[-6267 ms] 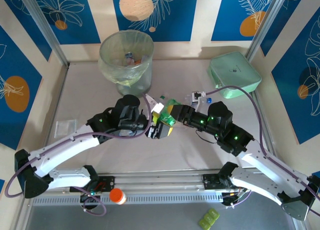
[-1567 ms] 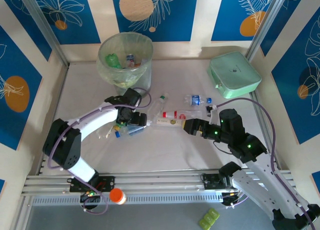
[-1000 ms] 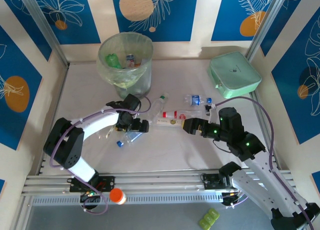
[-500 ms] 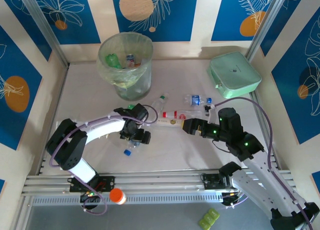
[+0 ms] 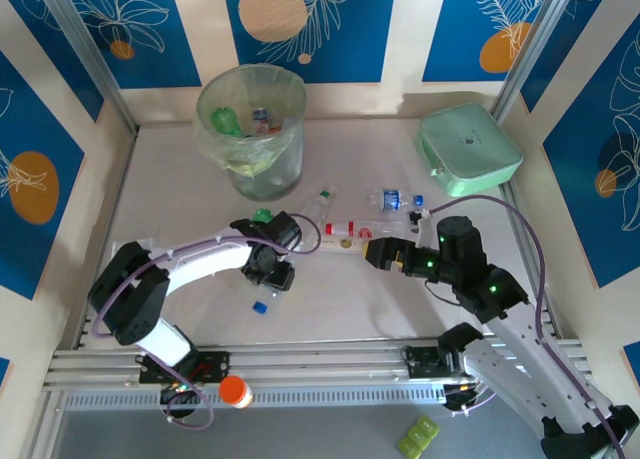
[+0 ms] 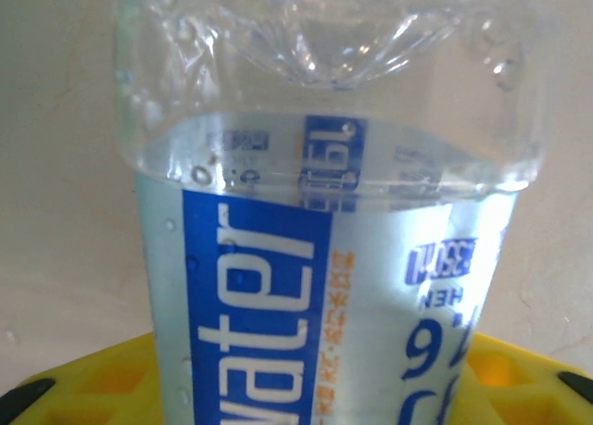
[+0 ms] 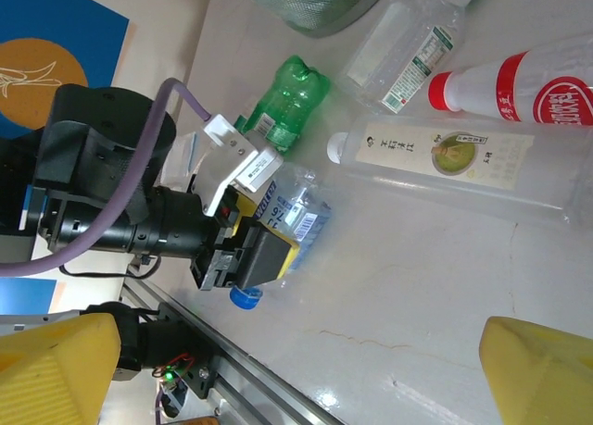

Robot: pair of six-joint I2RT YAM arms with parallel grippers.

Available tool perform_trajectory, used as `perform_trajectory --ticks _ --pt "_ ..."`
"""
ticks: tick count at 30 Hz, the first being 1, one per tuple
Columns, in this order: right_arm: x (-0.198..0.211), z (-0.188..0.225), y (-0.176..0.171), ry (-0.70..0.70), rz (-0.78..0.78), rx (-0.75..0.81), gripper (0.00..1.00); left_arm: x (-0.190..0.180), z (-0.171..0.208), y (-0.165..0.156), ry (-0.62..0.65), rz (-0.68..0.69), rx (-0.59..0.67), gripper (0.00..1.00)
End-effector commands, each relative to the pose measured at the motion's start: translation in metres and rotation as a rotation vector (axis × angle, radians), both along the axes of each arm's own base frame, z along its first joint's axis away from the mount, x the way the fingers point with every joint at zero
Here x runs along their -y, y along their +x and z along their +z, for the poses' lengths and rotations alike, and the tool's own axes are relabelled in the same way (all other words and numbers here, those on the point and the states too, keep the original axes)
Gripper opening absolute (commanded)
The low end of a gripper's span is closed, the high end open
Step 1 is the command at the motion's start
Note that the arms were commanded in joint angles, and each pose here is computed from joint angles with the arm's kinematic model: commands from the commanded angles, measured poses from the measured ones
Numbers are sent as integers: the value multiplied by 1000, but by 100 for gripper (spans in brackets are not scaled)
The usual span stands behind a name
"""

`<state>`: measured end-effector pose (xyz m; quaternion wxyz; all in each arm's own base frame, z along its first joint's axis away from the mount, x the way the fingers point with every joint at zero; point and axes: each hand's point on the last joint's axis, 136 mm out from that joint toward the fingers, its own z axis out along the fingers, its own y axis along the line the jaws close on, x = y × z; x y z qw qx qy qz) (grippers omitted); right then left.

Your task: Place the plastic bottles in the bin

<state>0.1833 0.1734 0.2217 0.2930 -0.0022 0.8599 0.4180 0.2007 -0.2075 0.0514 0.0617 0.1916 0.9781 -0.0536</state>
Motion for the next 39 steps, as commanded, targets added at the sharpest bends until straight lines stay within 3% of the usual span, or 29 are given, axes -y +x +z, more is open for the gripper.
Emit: perform_trajectory --ticks 1,4,9,13,21,26,35,39 --pt "0 11 -7 18 20 10 100 8 43 4 -71 -59 83 48" --pt "-3 19 -7 27 37 30 100 24 84 3 -210 -122 144 48" --pt "-23 47 -12 133 140 91 100 74 159 -29 -620 -341 167 48" --pt "-41 83 -23 219 252 209 99 93 210 -50 -879 -428 188 49" --pt "-73 145 -61 349 528 419 99 117 276 -81 -1297 -528 87 52" --pt "-85 157 -58 344 525 435 100 118 293 -86 -1363 -561 81 53" --pt "-92 149 -40 347 458 381 91 118 304 -93 -1391 -590 73 53" --pt "-89 132 -22 258 357 322 88 117 305 -95 -1393 -599 75 53"
